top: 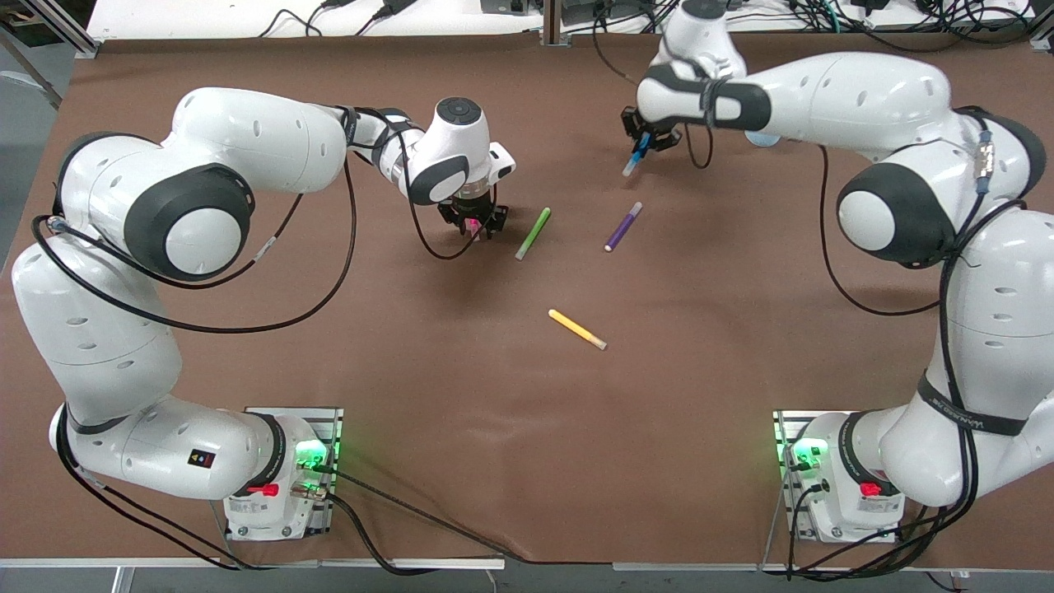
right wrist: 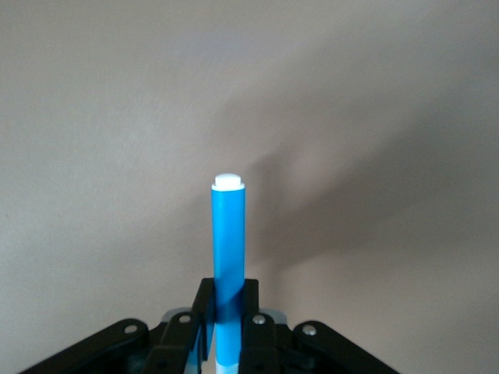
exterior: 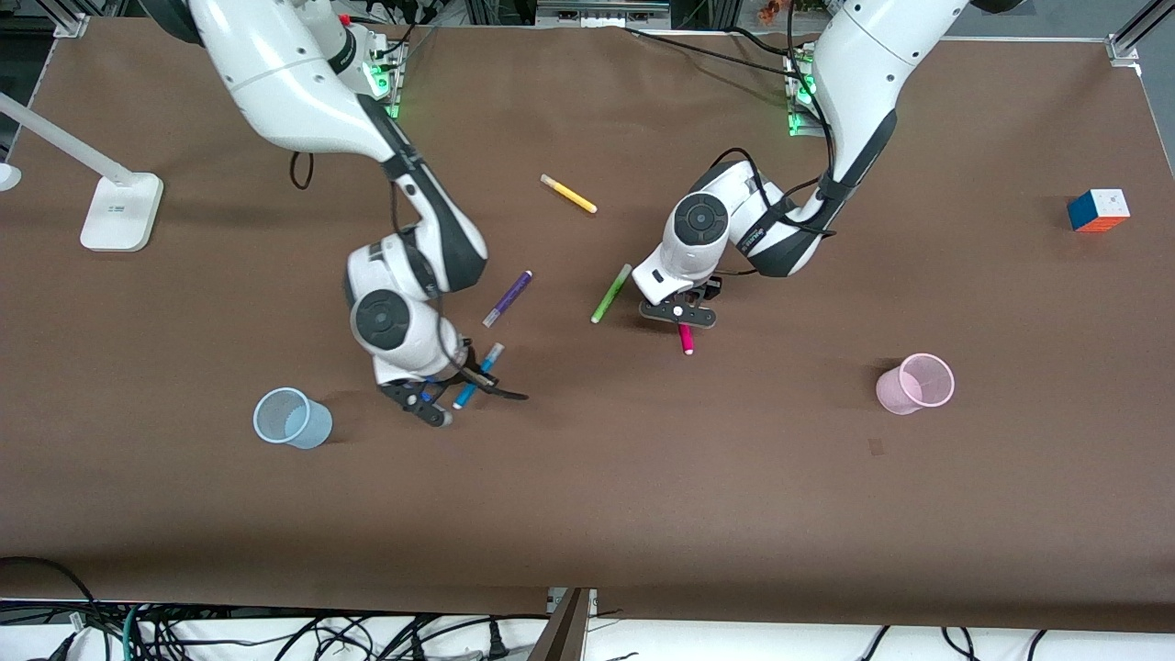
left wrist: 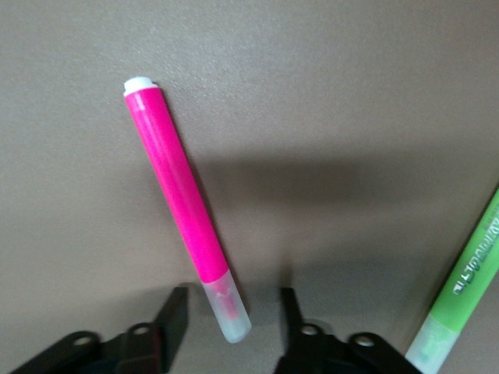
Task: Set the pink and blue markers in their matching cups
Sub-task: 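Lift the blue marker over the blue cup while the left gripper lifts pink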
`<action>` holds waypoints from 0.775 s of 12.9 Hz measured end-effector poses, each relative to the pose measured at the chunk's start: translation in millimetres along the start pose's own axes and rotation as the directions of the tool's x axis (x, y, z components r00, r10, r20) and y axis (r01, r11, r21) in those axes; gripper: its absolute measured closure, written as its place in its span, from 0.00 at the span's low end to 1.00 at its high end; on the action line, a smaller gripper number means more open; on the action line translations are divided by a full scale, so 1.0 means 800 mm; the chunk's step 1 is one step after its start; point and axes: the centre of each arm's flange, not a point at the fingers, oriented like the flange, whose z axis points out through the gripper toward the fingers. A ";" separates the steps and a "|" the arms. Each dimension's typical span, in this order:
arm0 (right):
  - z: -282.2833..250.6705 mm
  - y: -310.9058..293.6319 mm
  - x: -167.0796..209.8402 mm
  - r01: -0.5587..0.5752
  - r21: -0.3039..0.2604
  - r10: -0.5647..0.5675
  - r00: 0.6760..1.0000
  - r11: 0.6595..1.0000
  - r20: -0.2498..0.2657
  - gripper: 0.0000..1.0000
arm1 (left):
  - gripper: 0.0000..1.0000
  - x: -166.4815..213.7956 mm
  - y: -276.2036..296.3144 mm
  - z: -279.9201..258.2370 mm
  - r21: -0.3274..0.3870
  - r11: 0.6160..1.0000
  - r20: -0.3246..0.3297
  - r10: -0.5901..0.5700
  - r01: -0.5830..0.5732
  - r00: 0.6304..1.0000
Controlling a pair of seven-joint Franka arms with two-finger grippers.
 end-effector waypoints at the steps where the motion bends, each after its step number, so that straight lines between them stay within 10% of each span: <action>1: -0.033 0.012 0.016 0.013 -0.026 -0.012 1.000 1.000 0.027 0.83 | 0.62 0.001 -0.002 0.000 0.000 1.000 -0.001 -0.003 0.003 1.000; 3: -0.099 0.044 0.046 0.029 -0.025 -0.026 0.991 0.999 0.128 0.83 | 0.82 0.004 -0.005 -0.002 0.003 1.000 -0.001 -0.007 0.007 1.000; 10: -0.197 0.231 0.188 0.014 0.229 -0.090 0.941 0.973 0.326 0.83 | 0.83 0.027 -0.030 -0.071 0.175 0.984 0.154 -0.044 0.017 0.987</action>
